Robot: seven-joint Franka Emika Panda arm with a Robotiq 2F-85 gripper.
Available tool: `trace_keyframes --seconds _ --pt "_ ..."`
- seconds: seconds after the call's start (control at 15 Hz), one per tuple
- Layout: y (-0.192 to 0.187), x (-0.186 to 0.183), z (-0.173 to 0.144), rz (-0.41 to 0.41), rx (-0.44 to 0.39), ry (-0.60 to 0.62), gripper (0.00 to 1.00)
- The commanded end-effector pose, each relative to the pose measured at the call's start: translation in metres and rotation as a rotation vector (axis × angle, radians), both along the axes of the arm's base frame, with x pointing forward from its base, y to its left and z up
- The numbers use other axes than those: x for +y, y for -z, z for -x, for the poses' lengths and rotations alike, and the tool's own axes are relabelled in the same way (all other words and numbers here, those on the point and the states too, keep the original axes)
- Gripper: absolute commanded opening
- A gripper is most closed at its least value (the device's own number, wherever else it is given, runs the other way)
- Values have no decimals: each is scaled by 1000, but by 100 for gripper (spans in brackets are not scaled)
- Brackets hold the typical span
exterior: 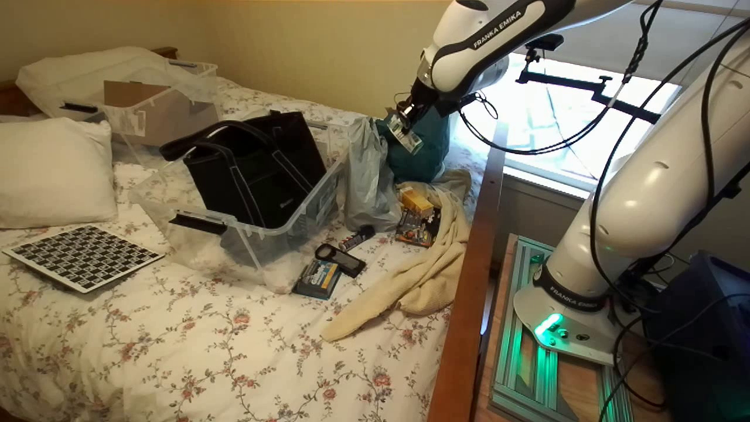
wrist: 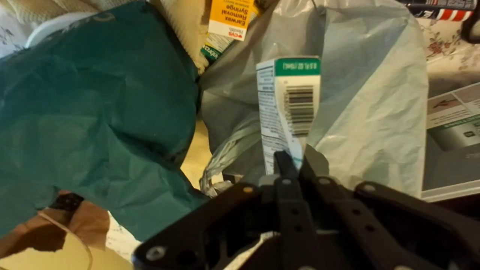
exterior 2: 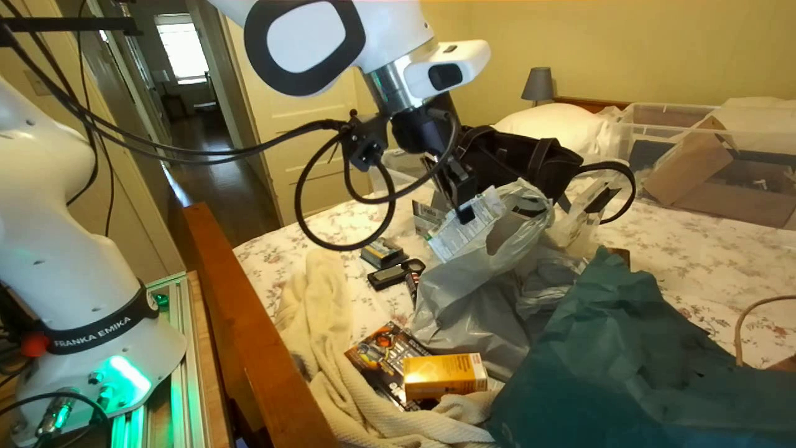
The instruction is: Pick up the small white box and place it in the shopping bag
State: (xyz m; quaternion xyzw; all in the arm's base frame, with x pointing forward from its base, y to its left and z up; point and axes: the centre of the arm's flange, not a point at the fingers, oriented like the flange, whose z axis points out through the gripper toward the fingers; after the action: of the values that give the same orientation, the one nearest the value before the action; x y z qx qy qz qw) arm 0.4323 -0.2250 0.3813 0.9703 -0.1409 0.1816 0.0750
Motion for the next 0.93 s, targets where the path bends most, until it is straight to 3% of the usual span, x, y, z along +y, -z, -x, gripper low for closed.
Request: trace_keyframes --seconds 0.0,0.13,0.2,0.6,0.67,0.87 --pt "-21 20 -1 31 -27 -123 1" --pt "-25 27 -10 42 -26 -177 1" --pt "-17 23 -9 39 -19 -125 5" --pt "-19 29 -12 50 -17 -163 5" --pt "-19 29 -12 50 -17 -163 1" --pt "-31 46 -21 105 -42 -248 1"
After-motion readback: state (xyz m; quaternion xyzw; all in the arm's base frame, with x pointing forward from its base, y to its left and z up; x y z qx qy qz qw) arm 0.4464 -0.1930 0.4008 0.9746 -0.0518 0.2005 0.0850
